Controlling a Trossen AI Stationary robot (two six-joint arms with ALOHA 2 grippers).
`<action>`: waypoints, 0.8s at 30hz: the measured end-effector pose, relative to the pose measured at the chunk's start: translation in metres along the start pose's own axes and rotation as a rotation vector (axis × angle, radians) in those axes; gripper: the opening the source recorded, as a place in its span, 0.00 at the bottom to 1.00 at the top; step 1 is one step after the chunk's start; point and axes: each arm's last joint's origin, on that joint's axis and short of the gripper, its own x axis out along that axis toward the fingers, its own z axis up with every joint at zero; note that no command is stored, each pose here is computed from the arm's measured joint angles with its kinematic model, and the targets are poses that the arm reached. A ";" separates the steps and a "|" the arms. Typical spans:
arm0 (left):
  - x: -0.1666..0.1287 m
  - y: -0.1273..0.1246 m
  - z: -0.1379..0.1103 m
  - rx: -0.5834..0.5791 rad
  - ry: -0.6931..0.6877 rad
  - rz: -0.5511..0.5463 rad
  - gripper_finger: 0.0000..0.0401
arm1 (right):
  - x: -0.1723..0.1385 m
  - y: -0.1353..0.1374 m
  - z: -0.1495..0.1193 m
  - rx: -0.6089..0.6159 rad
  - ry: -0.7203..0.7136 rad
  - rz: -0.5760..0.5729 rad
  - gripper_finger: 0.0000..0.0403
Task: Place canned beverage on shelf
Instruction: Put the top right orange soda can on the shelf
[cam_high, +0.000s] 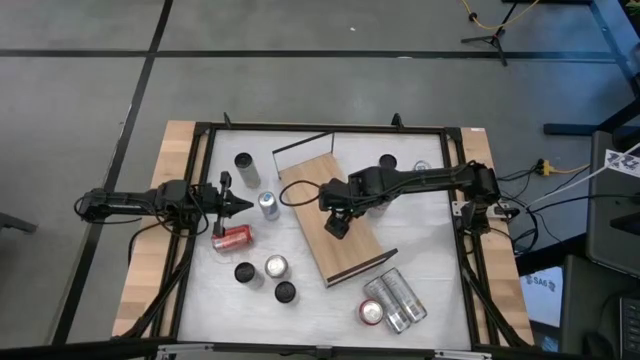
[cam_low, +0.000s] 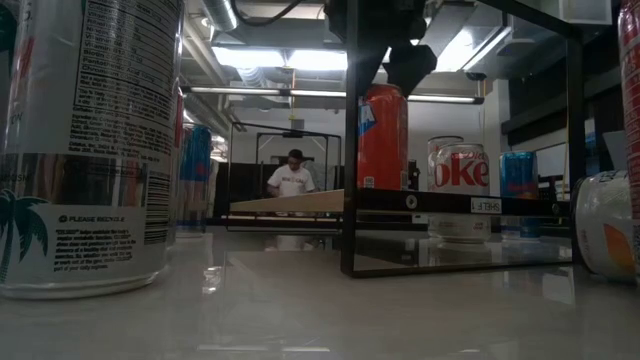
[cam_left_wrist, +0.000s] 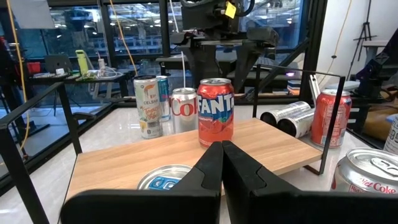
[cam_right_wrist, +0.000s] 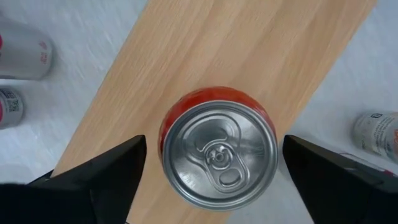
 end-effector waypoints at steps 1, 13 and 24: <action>0.000 0.000 0.000 0.000 0.000 0.000 0.00 | 0.000 0.000 0.000 0.000 -0.003 0.001 0.89; 0.000 0.000 0.000 0.000 0.000 0.000 0.00 | -0.002 0.000 0.001 -0.103 -0.021 0.006 0.59; 0.000 0.000 0.000 0.000 0.000 0.000 0.00 | -0.002 0.001 0.001 -0.306 -0.016 0.023 0.62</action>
